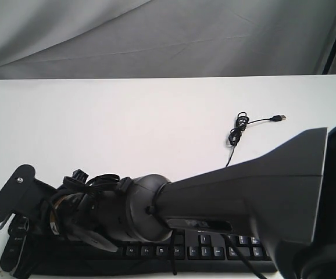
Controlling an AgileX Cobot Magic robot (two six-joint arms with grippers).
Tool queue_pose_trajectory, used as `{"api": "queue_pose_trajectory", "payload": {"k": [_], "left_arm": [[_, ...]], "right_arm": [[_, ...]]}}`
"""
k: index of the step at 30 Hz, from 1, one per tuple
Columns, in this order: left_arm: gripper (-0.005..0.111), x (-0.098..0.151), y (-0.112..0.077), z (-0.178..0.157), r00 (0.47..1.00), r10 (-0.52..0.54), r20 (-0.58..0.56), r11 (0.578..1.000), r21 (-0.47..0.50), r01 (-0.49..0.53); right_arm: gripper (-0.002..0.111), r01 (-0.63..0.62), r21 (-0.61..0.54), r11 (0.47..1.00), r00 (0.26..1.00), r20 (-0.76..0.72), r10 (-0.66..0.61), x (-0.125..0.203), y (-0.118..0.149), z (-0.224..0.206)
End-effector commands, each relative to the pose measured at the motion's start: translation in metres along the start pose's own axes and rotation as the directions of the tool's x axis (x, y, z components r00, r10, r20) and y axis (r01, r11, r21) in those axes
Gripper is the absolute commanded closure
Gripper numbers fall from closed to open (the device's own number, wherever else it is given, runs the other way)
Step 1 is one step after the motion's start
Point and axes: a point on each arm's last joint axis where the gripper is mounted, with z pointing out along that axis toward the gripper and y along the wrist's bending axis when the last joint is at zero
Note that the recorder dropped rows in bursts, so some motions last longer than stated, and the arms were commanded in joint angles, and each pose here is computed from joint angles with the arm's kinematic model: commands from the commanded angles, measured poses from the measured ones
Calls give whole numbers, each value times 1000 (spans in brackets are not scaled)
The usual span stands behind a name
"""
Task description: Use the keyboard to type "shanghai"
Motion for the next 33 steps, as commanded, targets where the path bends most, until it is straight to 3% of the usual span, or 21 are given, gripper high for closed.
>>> {"api": "queue_pose_trajectory", "payload": {"k": [1,6,15,19,33], "left_arm": [[107,1,0,0,1000,-2,2,1000,3,2],[107,1,0,0,1000,-2,2,1000,3,2],[107,1,0,0,1000,-2,2,1000,3,2],[107,1,0,0,1000,-2,2,1000,3,2],[107,1,0,0,1000,-2,2,1000,3,2]], "right_arm": [[108,8,4,1000,999,42,-8,-10,-1,-5],[108,49,6,999,996,69,-49,-10,0,-26],[108,-116,84,990,993,-1,116,37,-42,-90],[108,-148,98,984,987,-50,154,58,-47,-86],[108,-158,104,982,981,-96,169,67,-51,-83]]}}
